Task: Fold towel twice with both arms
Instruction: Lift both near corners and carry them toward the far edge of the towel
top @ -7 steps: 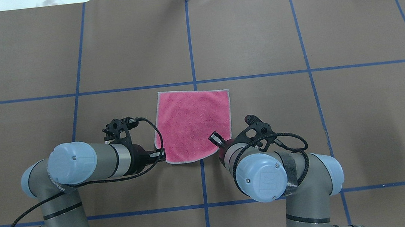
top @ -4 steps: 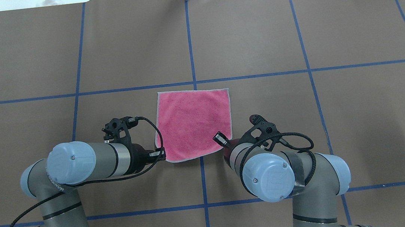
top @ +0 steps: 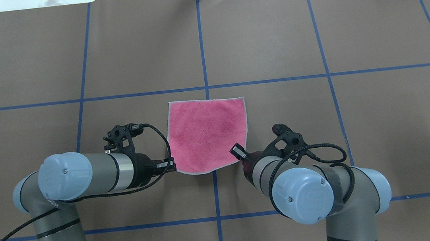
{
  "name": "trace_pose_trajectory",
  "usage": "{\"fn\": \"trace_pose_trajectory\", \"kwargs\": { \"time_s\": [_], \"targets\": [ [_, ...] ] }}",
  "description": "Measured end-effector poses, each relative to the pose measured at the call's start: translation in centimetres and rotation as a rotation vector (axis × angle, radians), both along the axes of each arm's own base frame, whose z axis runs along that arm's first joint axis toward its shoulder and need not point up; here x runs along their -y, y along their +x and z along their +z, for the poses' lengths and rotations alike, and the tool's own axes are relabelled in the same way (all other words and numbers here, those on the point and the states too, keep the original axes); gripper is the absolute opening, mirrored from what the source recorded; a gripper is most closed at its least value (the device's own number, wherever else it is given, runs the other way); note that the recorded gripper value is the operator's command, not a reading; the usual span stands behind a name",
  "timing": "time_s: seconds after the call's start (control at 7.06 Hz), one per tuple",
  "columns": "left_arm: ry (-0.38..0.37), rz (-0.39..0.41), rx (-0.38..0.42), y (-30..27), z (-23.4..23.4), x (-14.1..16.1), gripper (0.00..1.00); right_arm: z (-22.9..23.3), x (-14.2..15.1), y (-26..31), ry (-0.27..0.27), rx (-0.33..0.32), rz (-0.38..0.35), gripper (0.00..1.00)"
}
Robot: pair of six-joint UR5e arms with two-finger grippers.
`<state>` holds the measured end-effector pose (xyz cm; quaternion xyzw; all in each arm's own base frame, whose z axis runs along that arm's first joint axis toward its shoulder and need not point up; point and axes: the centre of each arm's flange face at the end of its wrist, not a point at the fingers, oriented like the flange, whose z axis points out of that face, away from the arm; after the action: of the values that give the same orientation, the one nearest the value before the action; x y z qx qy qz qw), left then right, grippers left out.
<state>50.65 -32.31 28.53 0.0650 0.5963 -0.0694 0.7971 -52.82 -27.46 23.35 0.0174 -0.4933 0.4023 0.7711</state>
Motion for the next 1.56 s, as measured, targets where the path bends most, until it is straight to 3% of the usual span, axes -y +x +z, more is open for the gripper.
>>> {"fn": "trace_pose_trajectory", "kwargs": {
  "time_s": [0.28,0.85,1.56],
  "targets": [
    [-0.008,-0.012,0.017,-0.1,-0.2,0.6,0.0,0.3,0.6,0.0,0.001,-0.01,0.009,0.0],
    [-0.039,-0.092,0.088,-1.3,-1.5,5.0,0.0,3.9,6.1,-0.2,0.017,-0.116,0.067,0.0],
    [-0.061,-0.163,0.138,0.7,-3.2,11.4,0.0,2.9,8.3,0.3,0.038,-0.118,0.088,0.0]
  ]
}}
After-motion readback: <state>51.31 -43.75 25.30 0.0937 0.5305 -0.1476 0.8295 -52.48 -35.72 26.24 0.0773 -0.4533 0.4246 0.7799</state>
